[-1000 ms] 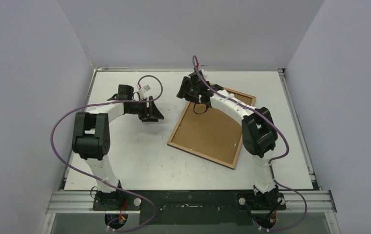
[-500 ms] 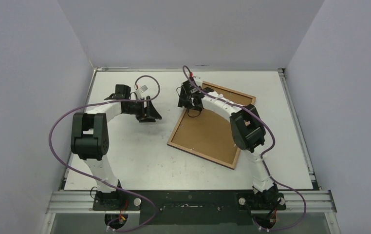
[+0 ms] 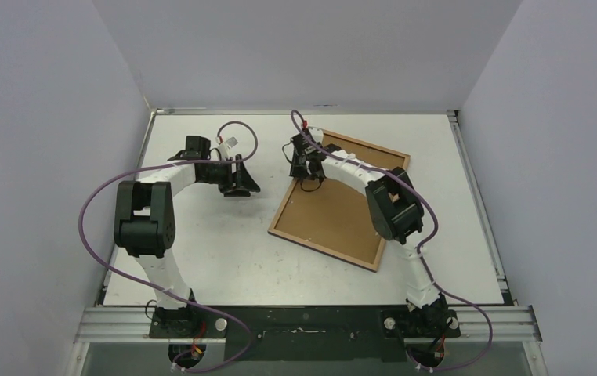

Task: Put the photo into the frame
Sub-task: Install the photo frame at the center of the board.

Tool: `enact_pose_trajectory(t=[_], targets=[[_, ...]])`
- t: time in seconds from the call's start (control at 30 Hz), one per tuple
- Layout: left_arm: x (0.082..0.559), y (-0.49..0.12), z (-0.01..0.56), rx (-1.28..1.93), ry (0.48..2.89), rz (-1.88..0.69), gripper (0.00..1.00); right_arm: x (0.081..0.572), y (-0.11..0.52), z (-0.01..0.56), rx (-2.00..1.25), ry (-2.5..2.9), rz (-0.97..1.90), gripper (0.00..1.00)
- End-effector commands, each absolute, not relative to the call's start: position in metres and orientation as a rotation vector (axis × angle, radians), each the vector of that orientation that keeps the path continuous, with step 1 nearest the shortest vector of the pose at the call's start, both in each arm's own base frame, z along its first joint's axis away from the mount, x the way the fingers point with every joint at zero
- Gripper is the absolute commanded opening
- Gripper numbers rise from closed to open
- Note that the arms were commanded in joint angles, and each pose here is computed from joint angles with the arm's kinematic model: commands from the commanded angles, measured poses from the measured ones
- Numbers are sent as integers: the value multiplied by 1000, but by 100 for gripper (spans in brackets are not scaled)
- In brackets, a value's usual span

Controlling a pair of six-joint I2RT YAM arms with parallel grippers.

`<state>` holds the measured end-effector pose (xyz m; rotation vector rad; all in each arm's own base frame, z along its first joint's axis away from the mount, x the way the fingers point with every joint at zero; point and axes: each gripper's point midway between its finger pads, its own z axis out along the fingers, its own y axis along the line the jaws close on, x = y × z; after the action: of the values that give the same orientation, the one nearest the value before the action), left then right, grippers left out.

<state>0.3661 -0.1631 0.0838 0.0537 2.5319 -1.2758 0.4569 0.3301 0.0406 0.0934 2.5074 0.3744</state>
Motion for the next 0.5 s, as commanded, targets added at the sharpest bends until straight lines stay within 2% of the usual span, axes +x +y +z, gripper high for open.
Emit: enact_pose_trajectory(t=[0.0, 0.27, 0.47], targets=[[376, -165, 105, 115, 2463, -1263, 56, 429, 357, 51, 23, 2510, 487, 26], [382, -174, 103, 145, 2469, -1263, 56, 364, 385, 70, -43, 2548, 669, 25], [398, -189, 97, 167, 2469, -1239, 56, 393, 373, 119, 39, 2474, 793, 51]])
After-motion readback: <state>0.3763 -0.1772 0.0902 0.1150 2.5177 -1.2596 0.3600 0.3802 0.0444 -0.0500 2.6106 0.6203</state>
